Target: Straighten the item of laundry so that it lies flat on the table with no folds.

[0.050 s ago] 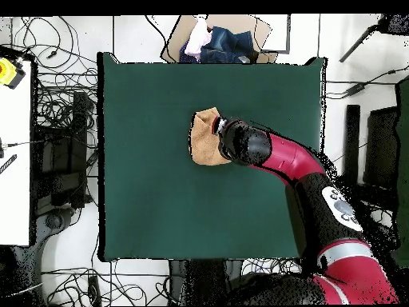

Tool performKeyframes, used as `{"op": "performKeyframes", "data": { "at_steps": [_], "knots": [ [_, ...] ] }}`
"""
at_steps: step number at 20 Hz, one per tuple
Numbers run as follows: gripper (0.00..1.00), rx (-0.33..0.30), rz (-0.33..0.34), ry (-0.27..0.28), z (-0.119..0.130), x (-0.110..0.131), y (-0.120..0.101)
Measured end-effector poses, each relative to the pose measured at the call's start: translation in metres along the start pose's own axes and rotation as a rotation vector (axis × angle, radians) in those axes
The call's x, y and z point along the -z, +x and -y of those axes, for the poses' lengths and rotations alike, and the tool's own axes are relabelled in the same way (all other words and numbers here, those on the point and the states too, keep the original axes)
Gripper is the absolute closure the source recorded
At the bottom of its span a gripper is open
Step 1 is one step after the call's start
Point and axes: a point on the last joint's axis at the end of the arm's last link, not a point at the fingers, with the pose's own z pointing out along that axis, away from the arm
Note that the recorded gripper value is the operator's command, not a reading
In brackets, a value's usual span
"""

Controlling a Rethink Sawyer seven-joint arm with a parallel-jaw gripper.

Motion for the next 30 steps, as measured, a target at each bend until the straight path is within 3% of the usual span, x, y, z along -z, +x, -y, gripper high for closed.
{"op": "performKeyframes", "data": {
  "at_steps": [13,25,30],
  "knots": [
    [0.00,-0.007,-0.033,-0.003,0.004,0.000,0.004],
    [0.00,-0.102,-0.078,-0.021,0.057,-0.022,0.012],
    [0.00,-0.118,-0.070,-0.029,0.064,-0.029,0.007]
  ]
}}
